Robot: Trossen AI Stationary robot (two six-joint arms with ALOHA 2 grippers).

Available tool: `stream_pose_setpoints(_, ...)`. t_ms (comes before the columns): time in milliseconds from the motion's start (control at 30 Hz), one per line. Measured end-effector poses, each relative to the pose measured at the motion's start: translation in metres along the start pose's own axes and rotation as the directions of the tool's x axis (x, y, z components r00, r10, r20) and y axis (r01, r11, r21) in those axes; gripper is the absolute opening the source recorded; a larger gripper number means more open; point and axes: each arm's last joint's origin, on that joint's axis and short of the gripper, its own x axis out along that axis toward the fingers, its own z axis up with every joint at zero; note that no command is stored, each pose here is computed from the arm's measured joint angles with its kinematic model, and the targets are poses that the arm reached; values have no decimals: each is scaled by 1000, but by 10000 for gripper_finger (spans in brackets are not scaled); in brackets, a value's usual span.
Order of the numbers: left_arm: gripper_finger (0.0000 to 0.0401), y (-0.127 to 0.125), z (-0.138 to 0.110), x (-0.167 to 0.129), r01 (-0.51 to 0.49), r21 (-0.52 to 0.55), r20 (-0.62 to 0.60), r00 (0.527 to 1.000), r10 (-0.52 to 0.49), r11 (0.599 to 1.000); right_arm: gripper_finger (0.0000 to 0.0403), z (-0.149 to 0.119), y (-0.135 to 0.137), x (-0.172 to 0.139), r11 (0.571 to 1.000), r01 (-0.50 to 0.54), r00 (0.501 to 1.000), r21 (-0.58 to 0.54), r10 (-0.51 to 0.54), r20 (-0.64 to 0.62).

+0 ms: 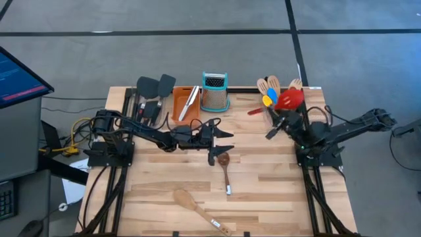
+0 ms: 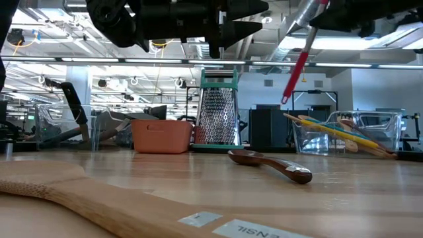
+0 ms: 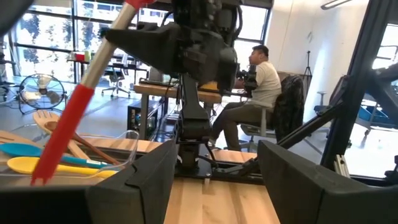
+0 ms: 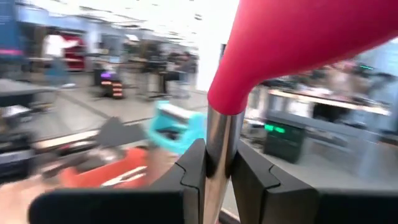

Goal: Pick & Place Kitchen Items
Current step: Put the red spoon into the right transparent bin

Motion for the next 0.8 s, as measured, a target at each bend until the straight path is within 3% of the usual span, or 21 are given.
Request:
stream_pose_setpoints(200,214,0,0,0,-3,0,0,1000,3,1000,44,6,-22,-1,970,241,969,-32,-242,-43)
stream_pose_setpoints(333,214,0,0,0,-3,0,0,1000,3,1000,44,10,-35,-5,937,345,935,-49,-348,-74)
stream_pose_setpoints(600,214,1,0,0,-6,1,0,1000,6,1000,44,27,-57,-17,898,439,890,-19,-438,-126)
stream_pose_setpoints(800,214,1,0,0,-6,1,0,1000,6,1000,44,44,-64,-25,928,368,925,50,-360,-125)
